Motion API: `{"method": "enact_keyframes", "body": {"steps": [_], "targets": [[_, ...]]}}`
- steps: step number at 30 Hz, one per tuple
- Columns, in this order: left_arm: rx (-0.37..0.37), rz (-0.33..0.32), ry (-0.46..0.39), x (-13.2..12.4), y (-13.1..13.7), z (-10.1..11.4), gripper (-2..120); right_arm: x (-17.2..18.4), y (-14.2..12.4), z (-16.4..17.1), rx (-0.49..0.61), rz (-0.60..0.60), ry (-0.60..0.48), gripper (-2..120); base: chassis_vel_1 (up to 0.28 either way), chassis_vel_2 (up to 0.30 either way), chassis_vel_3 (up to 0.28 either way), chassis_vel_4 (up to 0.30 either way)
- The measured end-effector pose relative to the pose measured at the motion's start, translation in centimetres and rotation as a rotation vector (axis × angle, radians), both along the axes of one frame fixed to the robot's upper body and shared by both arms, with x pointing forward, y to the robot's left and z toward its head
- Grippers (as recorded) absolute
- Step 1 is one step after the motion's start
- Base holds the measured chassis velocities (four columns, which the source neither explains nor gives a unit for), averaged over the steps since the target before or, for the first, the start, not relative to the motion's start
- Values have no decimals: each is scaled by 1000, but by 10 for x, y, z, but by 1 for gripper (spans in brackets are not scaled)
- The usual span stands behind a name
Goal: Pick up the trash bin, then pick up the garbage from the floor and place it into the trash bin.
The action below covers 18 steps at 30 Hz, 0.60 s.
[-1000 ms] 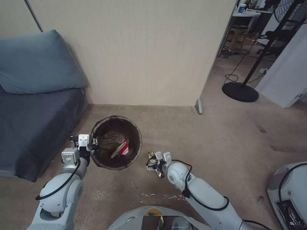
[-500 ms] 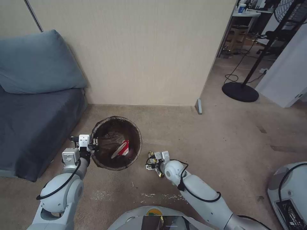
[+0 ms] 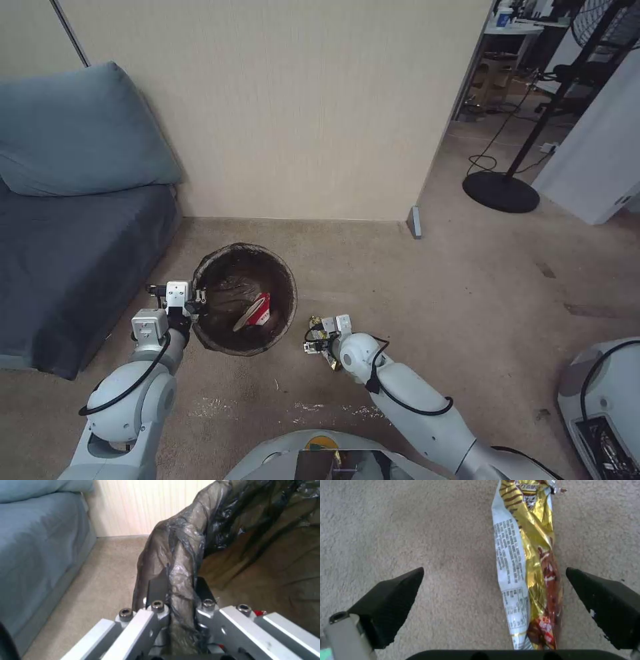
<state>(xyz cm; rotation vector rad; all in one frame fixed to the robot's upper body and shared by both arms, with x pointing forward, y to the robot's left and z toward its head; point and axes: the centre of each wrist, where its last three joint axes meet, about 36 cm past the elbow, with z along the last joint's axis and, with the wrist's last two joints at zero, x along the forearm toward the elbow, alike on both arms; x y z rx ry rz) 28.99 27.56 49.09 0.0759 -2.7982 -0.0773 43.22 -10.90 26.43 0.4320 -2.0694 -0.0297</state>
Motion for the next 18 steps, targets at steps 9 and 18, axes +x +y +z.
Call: {"method": "enact_keyframes", "body": {"steps": [9, 18], "targets": [[-1, -3, 0, 0, 0, 0, 3, 6, -1, -10, -13, -17, 17, 100, 0, 0, 0, 0], [-1, -1, -1, 0, 0, 1, 3, 13, -8, -17, -27, -39, 24, 100, 0, 0, 0, 0]]}}
